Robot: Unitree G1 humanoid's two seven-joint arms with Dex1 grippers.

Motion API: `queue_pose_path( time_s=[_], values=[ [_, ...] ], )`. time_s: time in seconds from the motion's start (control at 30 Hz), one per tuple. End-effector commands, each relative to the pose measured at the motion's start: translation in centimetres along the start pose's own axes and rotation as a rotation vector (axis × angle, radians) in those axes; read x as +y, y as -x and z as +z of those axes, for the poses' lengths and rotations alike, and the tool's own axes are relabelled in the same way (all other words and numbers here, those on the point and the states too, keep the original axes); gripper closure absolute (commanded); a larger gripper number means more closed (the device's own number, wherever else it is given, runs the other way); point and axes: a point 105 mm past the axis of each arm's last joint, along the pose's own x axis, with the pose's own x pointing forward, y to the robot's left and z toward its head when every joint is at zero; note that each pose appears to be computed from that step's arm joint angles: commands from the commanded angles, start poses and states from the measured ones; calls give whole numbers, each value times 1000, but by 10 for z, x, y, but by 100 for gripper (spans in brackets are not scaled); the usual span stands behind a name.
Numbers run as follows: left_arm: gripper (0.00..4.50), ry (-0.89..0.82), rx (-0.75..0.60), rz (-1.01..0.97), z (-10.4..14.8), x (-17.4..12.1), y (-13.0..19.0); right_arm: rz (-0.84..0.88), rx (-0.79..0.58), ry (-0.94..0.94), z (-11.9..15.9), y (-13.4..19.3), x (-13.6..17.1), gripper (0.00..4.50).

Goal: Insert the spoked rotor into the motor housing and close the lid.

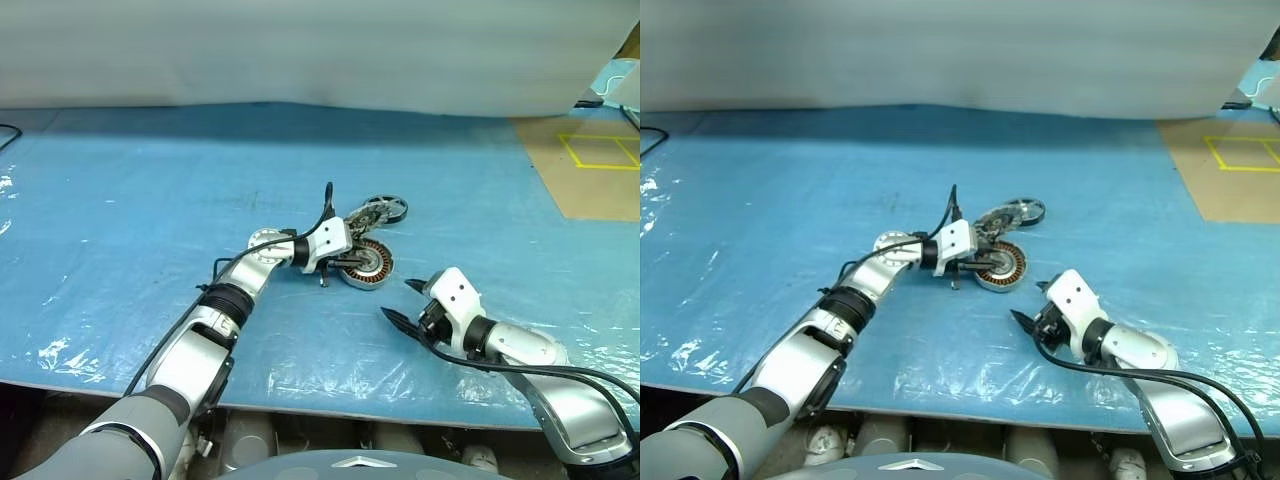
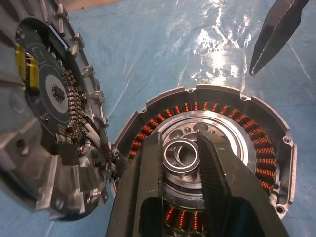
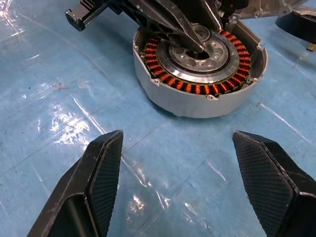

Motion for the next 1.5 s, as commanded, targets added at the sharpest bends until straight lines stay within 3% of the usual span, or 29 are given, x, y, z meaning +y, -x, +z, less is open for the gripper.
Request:
queue_pose_path(
  time_s=[0.03,1.07,1.3,1.5],
  values=[
    [383,-2,34,-38,-7,-9,-3,-1,-37,23,12,2,1,82],
    [383,18,28,-67,-11,-17,-5,-6,-24,25,5,1,-2,82],
    [152,9,22,11,-8,-4,-4,-5,-27,25,6,0,-1,82],
    [152,49,-57,38,9,11,8,-5,-30,27,10,1,-1,82]
  ],
)
